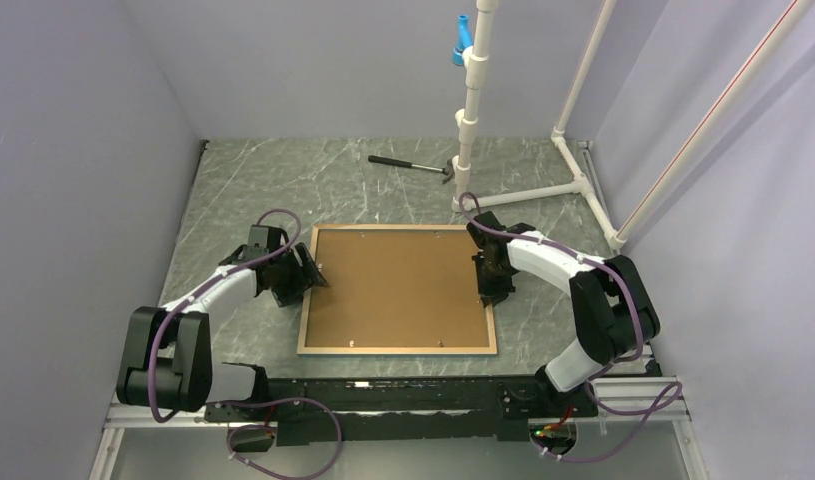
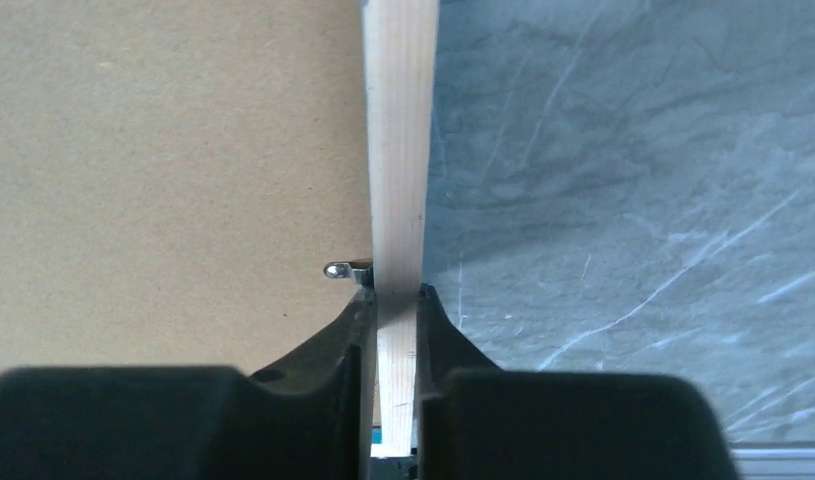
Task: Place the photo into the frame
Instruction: Install the photo frame at the center of the board.
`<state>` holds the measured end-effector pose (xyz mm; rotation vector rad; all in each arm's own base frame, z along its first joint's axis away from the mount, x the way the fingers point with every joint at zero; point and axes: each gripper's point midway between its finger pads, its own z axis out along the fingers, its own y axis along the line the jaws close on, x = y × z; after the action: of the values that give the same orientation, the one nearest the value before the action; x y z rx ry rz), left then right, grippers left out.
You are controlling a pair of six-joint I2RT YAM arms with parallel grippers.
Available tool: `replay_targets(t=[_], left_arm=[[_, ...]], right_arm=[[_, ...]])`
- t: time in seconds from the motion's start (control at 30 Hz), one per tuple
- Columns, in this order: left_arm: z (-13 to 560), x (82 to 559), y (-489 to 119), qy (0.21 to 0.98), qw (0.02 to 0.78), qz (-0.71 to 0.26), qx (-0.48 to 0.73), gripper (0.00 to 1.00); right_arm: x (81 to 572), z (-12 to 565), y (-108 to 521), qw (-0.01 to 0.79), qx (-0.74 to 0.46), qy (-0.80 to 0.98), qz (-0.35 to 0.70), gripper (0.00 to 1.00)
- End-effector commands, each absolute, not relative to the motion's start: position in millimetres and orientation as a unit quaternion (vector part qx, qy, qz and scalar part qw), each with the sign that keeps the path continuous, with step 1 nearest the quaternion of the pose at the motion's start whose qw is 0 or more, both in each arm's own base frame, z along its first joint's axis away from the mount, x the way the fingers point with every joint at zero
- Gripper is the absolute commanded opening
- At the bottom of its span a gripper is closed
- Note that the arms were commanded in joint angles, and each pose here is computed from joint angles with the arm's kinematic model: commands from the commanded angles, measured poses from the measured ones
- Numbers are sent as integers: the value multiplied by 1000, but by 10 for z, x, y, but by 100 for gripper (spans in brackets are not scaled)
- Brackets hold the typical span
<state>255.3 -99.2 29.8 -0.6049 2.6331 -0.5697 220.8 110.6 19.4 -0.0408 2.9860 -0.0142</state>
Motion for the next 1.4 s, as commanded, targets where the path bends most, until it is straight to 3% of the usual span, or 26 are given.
replay_targets(t=[0.0,0.07,0.27,0.33,0.4,0.5,0.63,1.07,1.37], left_arm=[[190,2439,-962,947,163,-184,-207,75],[187,2435,-959,947,162,-184,-206,74],[191,2439,-959,948,164,-184,-203,75],[207,2453,-950,947,169,-183,-202,79],[223,2481,-924,947,176,-176,-204,85],[255,2546,-878,948,187,-163,-202,88],[306,2658,-765,952,199,-123,-196,86],[203,3112,-774,965,204,-47,-159,70],[171,3255,-762,971,193,5,-142,65]], right_arm=[[2408,195,1072,110,-7,993,-33,6],[2445,214,1048,118,-6,992,-41,0],[2478,263,1145,125,-8,992,-13,0],[2483,308,1207,129,-9,992,8,9],[2485,363,1268,135,-8,990,34,30],[2514,440,1308,146,-2,987,63,50],[2512,478,1381,143,1,985,98,64],[2471,358,1426,118,3,985,123,67],[2459,343,1425,112,4,986,123,67]])
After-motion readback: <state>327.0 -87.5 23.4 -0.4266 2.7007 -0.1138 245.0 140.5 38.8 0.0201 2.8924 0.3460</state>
